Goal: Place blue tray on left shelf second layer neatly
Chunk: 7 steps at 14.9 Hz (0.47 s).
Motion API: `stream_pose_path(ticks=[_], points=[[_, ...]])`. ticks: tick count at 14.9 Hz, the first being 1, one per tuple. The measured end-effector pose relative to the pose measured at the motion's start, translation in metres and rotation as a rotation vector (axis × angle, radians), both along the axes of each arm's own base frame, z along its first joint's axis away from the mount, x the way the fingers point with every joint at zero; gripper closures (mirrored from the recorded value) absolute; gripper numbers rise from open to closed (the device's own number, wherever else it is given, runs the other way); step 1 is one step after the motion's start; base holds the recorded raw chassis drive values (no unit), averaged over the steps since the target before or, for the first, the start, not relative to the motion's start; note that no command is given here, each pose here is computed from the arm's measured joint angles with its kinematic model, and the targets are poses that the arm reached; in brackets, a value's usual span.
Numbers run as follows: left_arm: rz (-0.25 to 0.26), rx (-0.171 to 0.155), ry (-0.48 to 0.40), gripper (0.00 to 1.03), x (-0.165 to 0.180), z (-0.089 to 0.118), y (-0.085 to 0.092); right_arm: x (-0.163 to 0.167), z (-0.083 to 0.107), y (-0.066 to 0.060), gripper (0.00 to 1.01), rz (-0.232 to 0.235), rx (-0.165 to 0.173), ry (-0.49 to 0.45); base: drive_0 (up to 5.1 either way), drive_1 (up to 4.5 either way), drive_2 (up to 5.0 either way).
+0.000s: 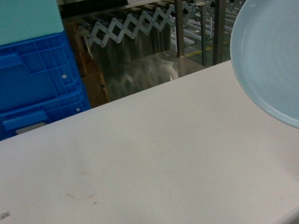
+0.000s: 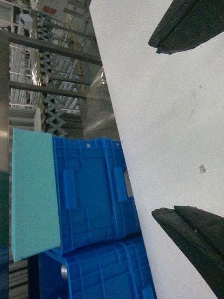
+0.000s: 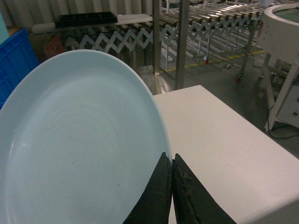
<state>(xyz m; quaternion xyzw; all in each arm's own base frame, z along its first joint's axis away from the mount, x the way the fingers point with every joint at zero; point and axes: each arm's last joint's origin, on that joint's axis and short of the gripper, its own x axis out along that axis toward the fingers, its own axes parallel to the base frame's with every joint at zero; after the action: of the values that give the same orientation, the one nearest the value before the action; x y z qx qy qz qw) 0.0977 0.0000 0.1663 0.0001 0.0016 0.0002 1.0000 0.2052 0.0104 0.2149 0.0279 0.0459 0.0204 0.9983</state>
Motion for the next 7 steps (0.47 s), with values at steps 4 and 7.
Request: stream_pose_path(ticks=[4, 7], points=[[0.000, 0.000, 0.002, 0.05, 0.0000, -0.0001, 0.0000, 0.0000, 0.0004, 0.0003, 0.99, 0.005, 0.001, -0.003, 3.1, -5.33, -2.6], [0.000, 0.000, -0.001, 0.05, 0.0000, 0.0001, 0.0000, -0.0001, -0.0001, 0.0003, 0.99, 0.004, 0.000, 0.001, 3.3, -5.00, -3.1]])
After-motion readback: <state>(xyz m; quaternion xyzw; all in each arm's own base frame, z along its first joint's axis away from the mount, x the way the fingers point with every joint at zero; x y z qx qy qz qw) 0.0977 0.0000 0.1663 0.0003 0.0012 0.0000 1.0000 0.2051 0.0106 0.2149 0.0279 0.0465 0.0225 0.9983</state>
